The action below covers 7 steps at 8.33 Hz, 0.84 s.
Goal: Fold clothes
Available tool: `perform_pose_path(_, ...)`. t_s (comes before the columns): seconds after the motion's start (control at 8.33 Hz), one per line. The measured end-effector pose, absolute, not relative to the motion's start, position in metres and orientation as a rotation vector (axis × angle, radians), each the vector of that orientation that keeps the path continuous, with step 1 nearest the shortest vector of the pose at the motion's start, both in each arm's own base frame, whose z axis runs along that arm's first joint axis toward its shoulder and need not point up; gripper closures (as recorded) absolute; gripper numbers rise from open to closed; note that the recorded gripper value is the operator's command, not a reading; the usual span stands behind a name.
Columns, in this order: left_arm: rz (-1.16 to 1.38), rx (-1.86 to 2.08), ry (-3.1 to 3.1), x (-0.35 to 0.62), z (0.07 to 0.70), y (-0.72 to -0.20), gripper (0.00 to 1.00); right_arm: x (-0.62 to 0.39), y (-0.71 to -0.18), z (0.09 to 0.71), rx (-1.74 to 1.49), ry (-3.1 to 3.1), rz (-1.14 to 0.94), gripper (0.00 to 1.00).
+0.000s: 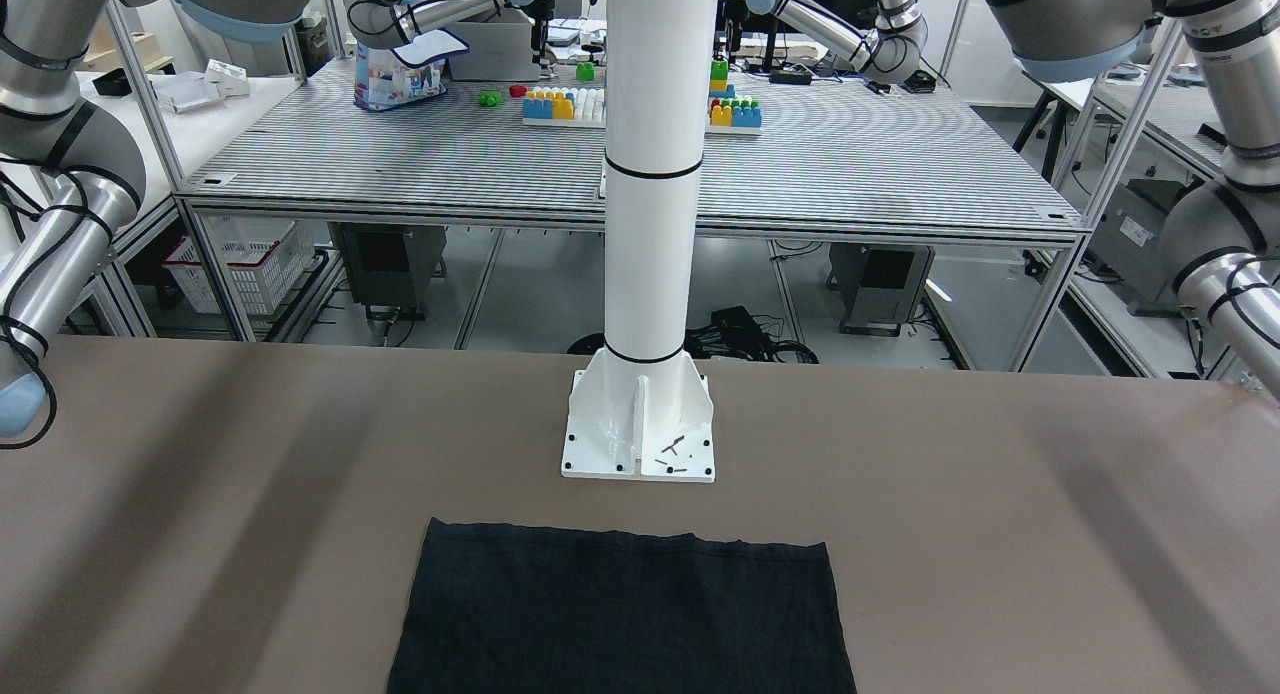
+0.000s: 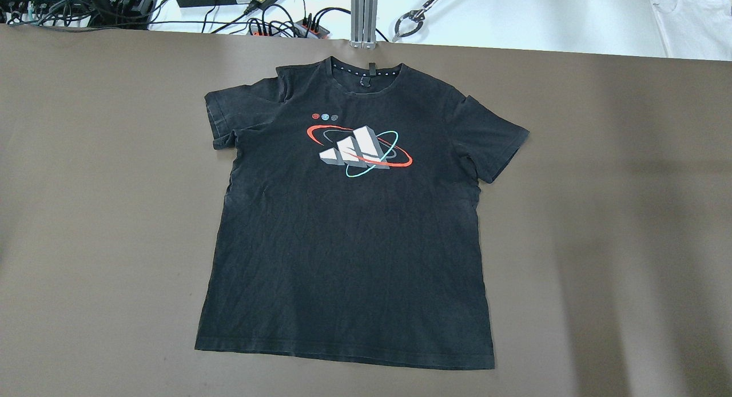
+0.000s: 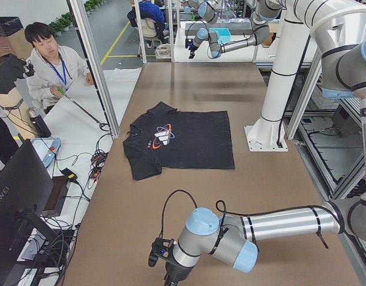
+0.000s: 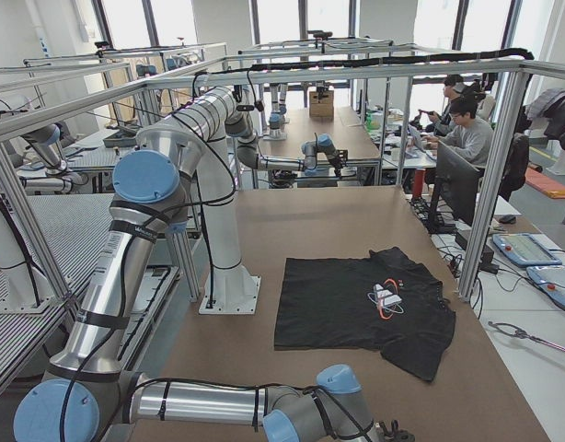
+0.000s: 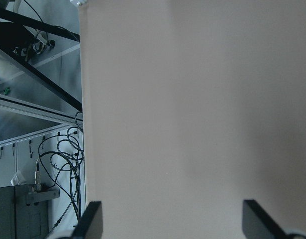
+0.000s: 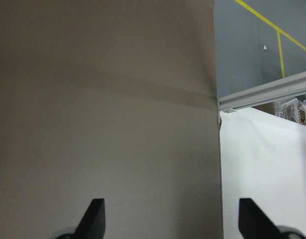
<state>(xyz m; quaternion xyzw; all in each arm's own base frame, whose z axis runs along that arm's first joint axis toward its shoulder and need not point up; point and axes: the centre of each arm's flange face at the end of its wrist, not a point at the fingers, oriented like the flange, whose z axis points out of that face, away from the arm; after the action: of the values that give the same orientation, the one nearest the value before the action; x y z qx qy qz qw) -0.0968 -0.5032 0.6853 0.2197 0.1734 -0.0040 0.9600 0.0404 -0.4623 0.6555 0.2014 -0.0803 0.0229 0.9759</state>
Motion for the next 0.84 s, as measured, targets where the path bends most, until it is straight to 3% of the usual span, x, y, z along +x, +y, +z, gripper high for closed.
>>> perform_pose_path(0.84, 0.004, 0.468, 0.354, -0.0969, 0.6856, -0.5024, 0.0, 0.0394, -0.4663, 0.6473, 0.423, -0.167, 0.042, 0.06)
